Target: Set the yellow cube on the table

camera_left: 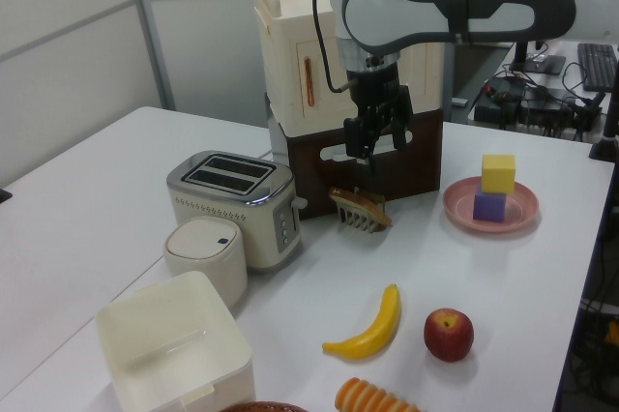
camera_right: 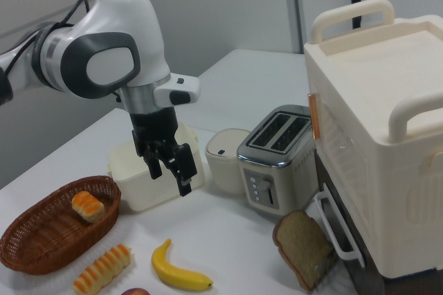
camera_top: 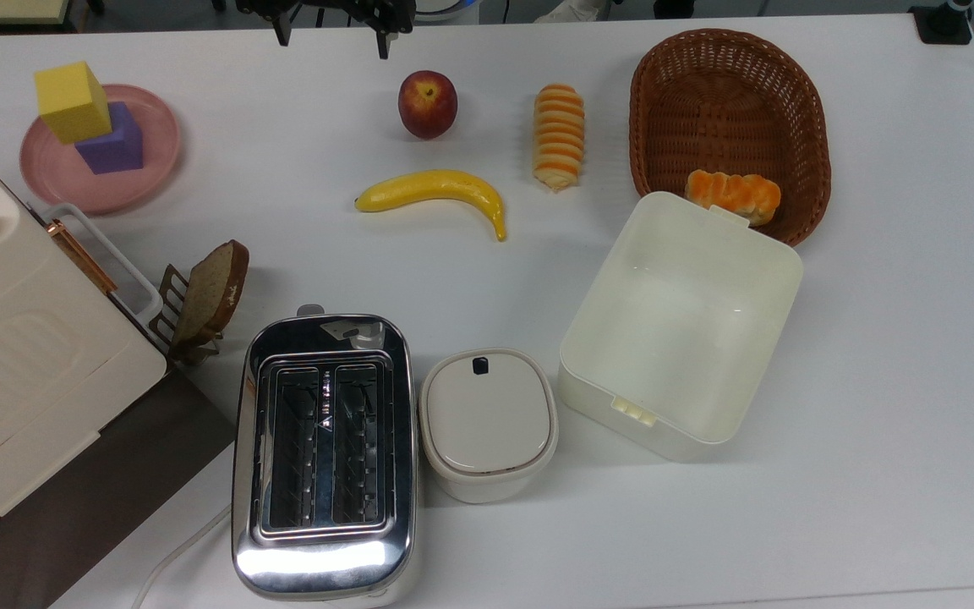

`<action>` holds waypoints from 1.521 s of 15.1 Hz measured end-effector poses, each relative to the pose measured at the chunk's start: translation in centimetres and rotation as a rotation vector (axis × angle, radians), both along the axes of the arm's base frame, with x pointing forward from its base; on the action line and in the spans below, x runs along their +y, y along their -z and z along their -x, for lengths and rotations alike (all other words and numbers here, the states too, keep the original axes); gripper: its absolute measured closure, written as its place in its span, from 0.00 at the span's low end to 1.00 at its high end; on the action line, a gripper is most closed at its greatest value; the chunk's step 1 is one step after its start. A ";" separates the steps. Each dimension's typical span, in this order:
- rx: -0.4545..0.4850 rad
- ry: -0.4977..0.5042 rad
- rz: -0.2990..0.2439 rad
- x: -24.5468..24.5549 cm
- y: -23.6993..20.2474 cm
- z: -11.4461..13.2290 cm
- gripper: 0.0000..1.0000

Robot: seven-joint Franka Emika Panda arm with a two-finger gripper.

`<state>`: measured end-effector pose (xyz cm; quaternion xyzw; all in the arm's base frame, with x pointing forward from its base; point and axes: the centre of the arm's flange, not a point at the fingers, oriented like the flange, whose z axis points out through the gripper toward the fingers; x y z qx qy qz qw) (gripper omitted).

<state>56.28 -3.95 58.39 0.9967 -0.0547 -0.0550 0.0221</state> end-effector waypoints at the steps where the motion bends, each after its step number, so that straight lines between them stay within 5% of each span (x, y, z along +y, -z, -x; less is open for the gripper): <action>1: 0.000 0.000 0.000 0.0 0.0 0.0 0.00; 23: 0.035 -0.039 0.006 1.3 1.9 -0.8 0.00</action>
